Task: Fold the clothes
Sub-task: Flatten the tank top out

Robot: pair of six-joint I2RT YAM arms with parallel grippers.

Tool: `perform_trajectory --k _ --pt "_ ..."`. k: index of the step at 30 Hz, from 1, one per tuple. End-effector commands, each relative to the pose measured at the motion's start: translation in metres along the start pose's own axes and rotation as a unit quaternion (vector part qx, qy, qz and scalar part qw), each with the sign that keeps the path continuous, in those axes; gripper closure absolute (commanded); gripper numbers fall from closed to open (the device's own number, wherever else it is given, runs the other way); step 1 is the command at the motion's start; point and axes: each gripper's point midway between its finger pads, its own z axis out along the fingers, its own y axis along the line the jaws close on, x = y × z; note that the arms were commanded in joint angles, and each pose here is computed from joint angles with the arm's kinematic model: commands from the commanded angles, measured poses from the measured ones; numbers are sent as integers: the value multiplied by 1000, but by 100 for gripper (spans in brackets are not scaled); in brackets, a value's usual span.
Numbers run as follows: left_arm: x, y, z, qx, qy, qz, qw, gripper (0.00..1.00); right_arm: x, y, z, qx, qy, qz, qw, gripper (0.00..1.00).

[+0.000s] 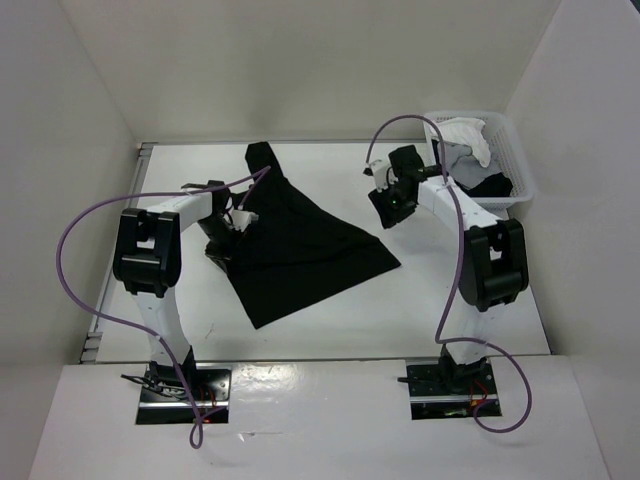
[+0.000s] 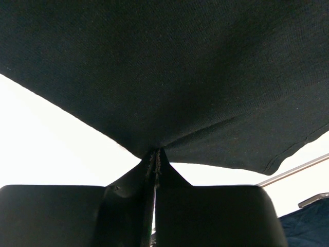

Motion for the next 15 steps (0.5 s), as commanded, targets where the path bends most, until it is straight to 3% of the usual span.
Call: perform_trajectory --k 1,6,15 --pt "1 26 15 -38 14 22 999 100 10 15 -7 -17 9 -30 999 56" --pt "-5 29 11 -46 7 24 999 100 32 36 6 -47 56 -50 996 56" --pt "-9 30 8 -48 2 25 999 100 47 41 19 -52 77 -52 994 56"
